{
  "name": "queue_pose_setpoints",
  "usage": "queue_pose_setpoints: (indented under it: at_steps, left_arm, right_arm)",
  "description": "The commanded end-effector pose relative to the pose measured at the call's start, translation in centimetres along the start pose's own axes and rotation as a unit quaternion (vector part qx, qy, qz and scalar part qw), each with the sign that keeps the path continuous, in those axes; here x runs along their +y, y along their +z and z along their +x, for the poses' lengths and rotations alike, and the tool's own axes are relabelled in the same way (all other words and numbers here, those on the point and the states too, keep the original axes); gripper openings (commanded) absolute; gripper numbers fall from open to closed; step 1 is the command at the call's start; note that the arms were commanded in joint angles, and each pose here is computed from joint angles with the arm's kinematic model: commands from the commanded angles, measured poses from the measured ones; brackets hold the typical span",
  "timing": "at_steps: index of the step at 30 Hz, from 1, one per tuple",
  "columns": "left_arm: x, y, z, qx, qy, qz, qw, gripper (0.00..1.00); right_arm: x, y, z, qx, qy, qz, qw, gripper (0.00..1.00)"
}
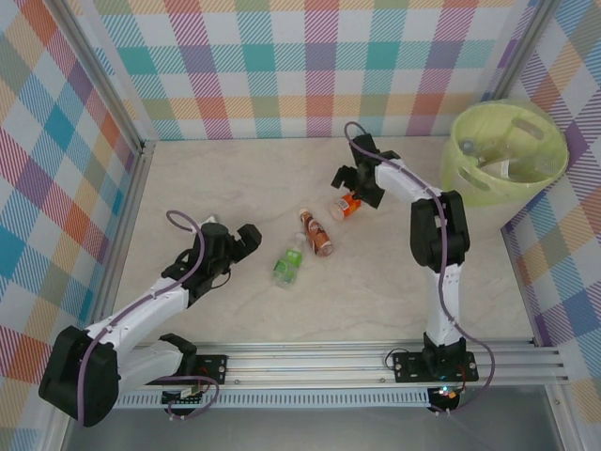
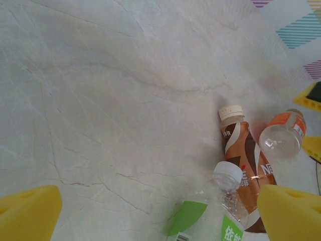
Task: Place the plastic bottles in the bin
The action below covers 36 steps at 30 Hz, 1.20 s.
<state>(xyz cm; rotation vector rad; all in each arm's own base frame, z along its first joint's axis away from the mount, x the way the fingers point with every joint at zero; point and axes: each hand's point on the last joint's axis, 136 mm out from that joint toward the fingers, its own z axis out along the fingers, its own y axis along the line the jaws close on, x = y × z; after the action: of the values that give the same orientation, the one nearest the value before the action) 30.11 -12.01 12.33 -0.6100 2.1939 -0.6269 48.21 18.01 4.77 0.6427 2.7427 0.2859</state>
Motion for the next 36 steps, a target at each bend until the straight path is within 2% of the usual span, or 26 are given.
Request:
queue_pose_setpoints:
  at_steps: [1, 7, 10, 19, 24, 30, 36]
  left_arm:
    - [1.1, -0.5, -0.7, -0.023, -0.012, -0.01, 1.0, 1.0]
    - [1.1, -0.7, -0.6, -0.022, -0.009, -0.006, 1.0, 1.0]
    - [1.0, -0.6, -0.4, -0.015, -0.006, -0.005, 1.0, 1.0]
    - [0.4, -0.4, -0.1, 0.005, 0.015, -0.002, 1.0, 1.0]
    - [0.4, -0.3, -0.2, 0.003, 0.014, -0.003, 1.0, 1.0]
    - [0.1, 0.2, 0.0, 0.01, 0.014, 0.003, 1.0, 1.0]
    - [-1.1, 1.2, 0.1, 0.026, 0.013, 0.017, 0.999, 1.0]
  right_arm:
    - [0.0, -0.3, 0.4, -0.009, 0.047, 0.025, 0.999, 0.96]
    - [0.0, 1.5, 0.9, 0.004, 0.058, 0.027, 0.998, 0.9]
    - [0.1, 1.9, 1.0, 0.003, 0.058, 0.026, 0.998, 0.83]
    - [1.2, -0.2, -0.3, -0.055, 0.06, -0.037, 0.996, 0.62]
    - [2.8, -3.6, -1.3, -0.105, 0.046, -0.11, 0.987, 0.46]
    - [4.6, -9.7, -2.4, -0.173, 0.01, -0.202, 0.964, 0.46]
    - [6.3, -17.2, -2.2, -0.236, -0.049, -0.304, 0.922, 0.45]
